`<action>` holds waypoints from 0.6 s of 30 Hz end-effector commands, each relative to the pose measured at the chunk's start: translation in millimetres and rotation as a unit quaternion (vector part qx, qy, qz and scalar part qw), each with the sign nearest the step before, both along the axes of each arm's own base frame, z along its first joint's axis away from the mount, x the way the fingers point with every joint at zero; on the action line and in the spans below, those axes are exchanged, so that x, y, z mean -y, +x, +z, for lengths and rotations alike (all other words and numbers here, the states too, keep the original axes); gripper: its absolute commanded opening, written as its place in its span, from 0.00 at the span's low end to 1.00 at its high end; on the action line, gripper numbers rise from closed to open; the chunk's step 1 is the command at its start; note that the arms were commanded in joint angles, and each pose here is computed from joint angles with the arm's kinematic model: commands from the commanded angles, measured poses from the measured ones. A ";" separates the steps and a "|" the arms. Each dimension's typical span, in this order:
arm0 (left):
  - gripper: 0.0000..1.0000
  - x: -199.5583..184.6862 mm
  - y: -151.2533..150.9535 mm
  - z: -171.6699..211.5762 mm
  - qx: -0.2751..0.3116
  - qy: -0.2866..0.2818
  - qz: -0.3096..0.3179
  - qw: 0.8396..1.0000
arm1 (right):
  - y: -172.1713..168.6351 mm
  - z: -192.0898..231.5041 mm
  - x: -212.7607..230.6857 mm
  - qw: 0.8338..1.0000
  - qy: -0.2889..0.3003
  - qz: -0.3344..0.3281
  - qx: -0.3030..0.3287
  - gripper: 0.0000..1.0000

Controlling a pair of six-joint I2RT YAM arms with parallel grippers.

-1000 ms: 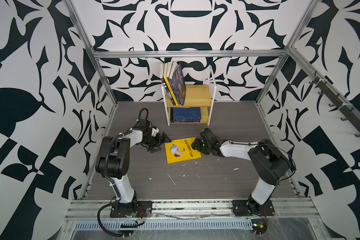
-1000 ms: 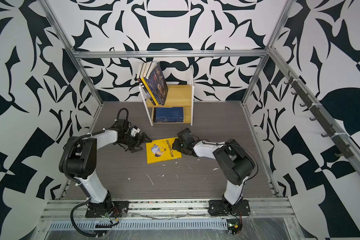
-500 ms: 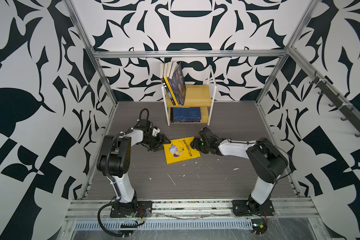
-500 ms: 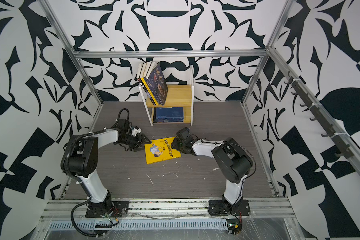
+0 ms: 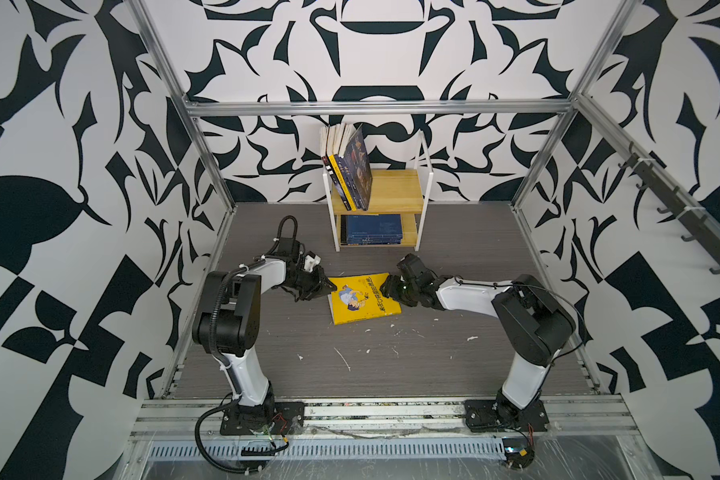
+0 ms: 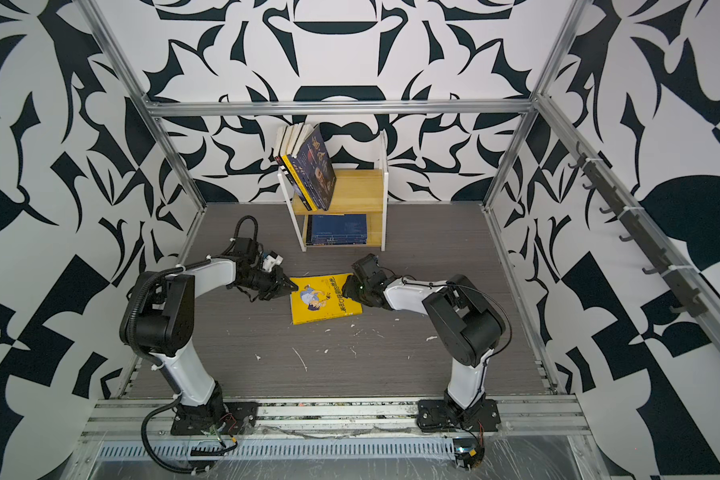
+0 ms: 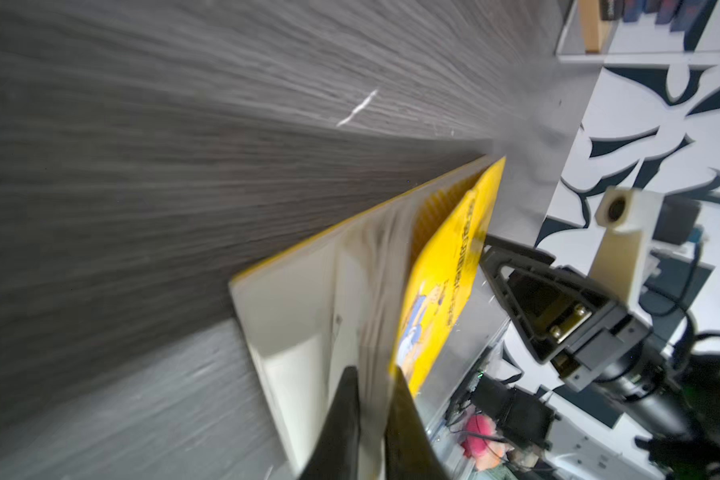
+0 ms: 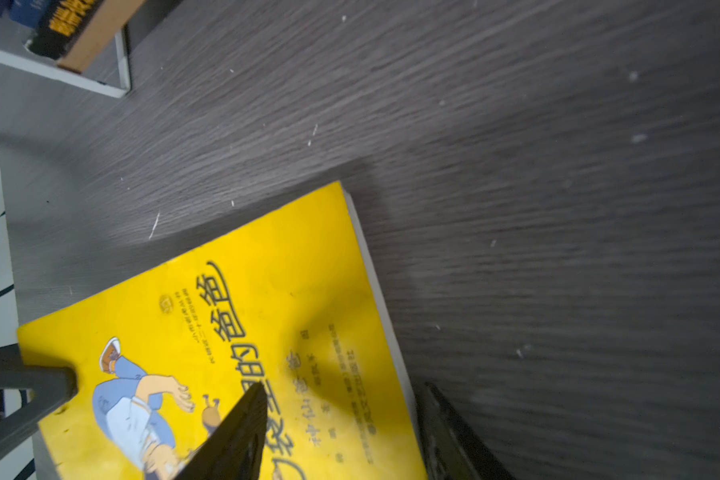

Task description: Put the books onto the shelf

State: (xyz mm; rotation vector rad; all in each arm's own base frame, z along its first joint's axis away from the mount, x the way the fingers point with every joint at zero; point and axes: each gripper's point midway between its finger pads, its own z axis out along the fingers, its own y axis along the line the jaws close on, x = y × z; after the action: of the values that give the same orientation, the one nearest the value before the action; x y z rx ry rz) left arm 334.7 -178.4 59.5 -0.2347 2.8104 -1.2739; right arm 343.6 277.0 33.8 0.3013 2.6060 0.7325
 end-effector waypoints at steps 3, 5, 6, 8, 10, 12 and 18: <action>0.00 7.2 -5.1 21.0 0.022 -0.025 -0.013 0.999 | -41.8 -37.3 41.6 0.993 -0.102 0.015 -0.062 0.69; 0.00 7.8 -5.1 25.4 0.020 -0.027 -0.015 0.999 | -41.2 -28.6 54.5 0.989 -0.141 0.024 -0.044 0.73; 0.00 8.8 -4.8 28.9 0.022 -0.031 -0.016 0.999 | -41.1 -23.3 60.6 0.986 -0.160 0.029 -0.032 0.74; 0.00 10.5 -5.1 33.6 0.022 -0.039 -0.016 0.999 | -40.2 -12.3 69.8 0.981 -0.187 0.043 0.000 0.76; 0.00 11.7 -3.5 36.7 0.022 -0.044 -0.016 0.999 | -39.4 0.1 78.8 0.974 -0.215 0.056 0.035 0.78; 0.00 11.3 -2.5 40.3 0.022 -0.041 -0.017 0.999 | -35.2 14.0 91.2 0.964 -0.249 0.055 0.073 0.79; 0.00 12.5 -4.6 53.4 0.027 -0.051 -0.013 0.998 | -34.4 53.1 96.2 0.938 -0.282 0.093 0.179 0.79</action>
State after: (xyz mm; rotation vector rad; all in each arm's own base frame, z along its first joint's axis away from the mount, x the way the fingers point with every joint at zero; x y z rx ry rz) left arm 330.9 -185.5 87.4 -0.1795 2.7551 -1.3430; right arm 301.9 186.6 63.0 -0.1133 2.5035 0.1609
